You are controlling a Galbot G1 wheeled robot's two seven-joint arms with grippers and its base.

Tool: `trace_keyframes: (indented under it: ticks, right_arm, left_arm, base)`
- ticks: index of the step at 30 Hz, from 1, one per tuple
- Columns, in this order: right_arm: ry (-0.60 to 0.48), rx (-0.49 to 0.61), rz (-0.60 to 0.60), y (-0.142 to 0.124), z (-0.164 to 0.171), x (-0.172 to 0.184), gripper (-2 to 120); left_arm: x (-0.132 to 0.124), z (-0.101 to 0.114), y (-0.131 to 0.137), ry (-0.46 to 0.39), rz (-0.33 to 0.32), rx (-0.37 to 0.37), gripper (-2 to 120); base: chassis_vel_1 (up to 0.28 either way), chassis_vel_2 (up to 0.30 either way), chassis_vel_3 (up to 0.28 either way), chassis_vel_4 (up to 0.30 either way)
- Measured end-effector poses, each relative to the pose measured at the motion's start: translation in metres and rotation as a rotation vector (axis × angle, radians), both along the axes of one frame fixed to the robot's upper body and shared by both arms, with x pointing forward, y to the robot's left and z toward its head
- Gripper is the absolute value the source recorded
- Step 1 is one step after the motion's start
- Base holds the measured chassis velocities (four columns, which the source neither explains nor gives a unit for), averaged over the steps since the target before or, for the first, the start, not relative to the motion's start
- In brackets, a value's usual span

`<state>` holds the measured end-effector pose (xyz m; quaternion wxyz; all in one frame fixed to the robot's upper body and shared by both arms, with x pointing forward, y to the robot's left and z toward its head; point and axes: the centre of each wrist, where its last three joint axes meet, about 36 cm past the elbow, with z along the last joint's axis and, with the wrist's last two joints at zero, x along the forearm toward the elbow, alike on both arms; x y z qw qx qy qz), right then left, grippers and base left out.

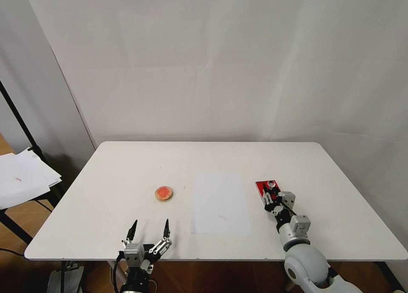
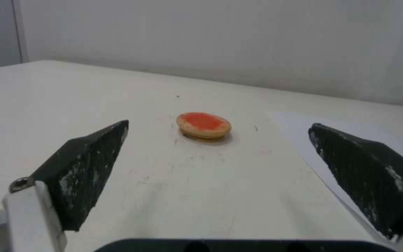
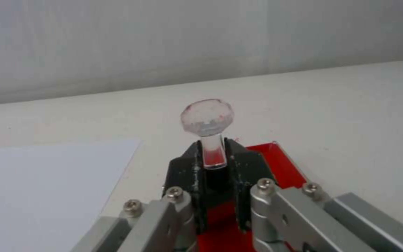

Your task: Pick up the stamp from the ink pad and place it onto another ink pad.

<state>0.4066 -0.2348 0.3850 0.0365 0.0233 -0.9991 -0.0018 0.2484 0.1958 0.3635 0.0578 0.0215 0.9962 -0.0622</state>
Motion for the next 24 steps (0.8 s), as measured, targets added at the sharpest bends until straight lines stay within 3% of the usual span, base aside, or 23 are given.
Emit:
trace_keyframes:
  ticks: [14,18,24]
  right_arm:
    - [-0.039,0.036,0.036,0.008,0.019,-0.016,7]
    - [-0.087,0.099,0.141,0.024,0.040,-0.032,7]
    - [-0.054,0.140,0.292,0.054,0.035,-0.051,7]
  left_arm:
    - [0.000,0.000,0.000,0.000,0.000,0.000,102]
    - [0.000,0.000,0.000,0.000,0.000,0.000,102]
    - [0.000,0.000,0.000,0.000,0.000,0.000,102]
  base:
    - [0.000,0.000,0.000,0.000]
    - [0.000,0.000,0.000,0.000]
    - [0.000,0.000,0.000,0.000]
